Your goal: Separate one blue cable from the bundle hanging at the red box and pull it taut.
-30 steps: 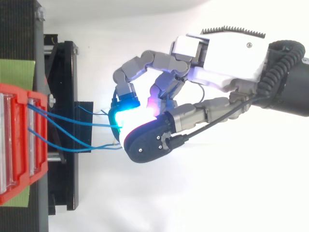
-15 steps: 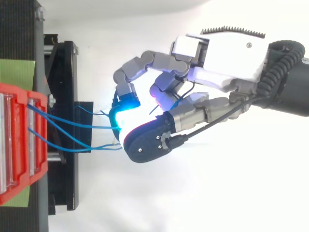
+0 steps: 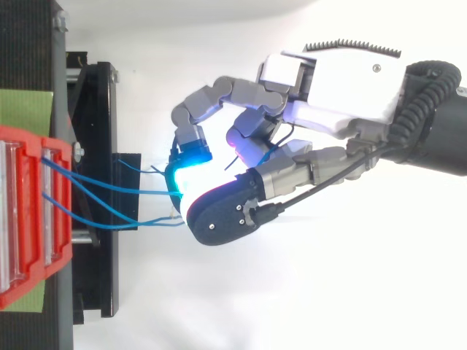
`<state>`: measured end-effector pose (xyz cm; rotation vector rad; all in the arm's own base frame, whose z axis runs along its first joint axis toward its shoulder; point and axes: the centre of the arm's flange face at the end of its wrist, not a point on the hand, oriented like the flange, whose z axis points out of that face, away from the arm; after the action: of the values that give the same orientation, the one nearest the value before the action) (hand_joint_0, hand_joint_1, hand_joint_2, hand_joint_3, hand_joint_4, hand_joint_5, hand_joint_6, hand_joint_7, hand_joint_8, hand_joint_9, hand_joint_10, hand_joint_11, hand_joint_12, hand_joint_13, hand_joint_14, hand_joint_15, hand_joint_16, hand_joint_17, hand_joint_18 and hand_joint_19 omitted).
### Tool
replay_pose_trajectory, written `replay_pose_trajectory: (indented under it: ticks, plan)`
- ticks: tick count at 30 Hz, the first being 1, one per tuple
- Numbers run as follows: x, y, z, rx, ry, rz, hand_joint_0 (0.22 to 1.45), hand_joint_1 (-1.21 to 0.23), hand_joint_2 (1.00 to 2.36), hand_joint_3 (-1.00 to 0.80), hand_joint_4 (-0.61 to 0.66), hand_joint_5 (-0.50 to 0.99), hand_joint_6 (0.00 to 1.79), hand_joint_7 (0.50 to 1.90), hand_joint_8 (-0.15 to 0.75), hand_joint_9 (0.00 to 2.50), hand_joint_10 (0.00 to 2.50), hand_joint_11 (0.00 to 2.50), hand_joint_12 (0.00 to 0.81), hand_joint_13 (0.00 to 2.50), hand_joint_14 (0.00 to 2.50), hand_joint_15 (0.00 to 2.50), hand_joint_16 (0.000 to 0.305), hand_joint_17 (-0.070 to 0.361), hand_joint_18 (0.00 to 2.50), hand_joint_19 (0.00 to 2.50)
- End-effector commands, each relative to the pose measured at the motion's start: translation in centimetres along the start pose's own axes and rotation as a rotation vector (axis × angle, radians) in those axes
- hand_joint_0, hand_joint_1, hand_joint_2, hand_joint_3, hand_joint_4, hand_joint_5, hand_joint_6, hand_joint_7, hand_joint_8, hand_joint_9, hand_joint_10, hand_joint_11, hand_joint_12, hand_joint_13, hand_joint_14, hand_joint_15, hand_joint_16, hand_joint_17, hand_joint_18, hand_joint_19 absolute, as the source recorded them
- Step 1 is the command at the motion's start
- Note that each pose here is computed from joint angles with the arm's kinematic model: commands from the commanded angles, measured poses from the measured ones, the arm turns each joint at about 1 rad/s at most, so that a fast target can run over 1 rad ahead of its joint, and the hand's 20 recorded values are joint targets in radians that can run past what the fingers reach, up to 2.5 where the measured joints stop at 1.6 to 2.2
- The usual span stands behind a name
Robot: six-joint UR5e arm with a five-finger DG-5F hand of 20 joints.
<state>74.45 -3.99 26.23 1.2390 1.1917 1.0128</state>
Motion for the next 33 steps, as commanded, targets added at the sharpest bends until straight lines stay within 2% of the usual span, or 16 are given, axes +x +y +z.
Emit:
replay_pose_trajectory:
  ticks: [1, 20, 33]
  plan:
    - [0.0, -0.02, 0.0, 0.0, 0.0, 0.0, 0.79, -0.75, 1.02, -0.25, 0.01, -0.19, 0.96, 1.39, 0.298, 0.95, 1.92, 1.35, 0.351, 0.89, 2.49, 1.37, 0.029, 0.066, 1.33, 1.94]
    - [0.0, -0.02, 0.0, 0.0, 0.0, 0.0, 0.79, -0.75, 1.02, -0.25, 0.0, -0.19, 0.96, 1.39, 0.291, 0.95, 1.94, 1.37, 0.342, 0.91, 2.47, 1.39, 0.028, 0.062, 1.32, 1.95]
    - [0.0, -0.02, 0.0, 0.0, 0.0, 0.0, 0.8, -0.75, 1.02, -0.27, -0.02, -0.19, 0.96, 1.41, 0.277, 0.95, 1.95, 1.41, 0.325, 0.93, 2.34, 1.45, 0.026, 0.059, 1.32, 2.03]
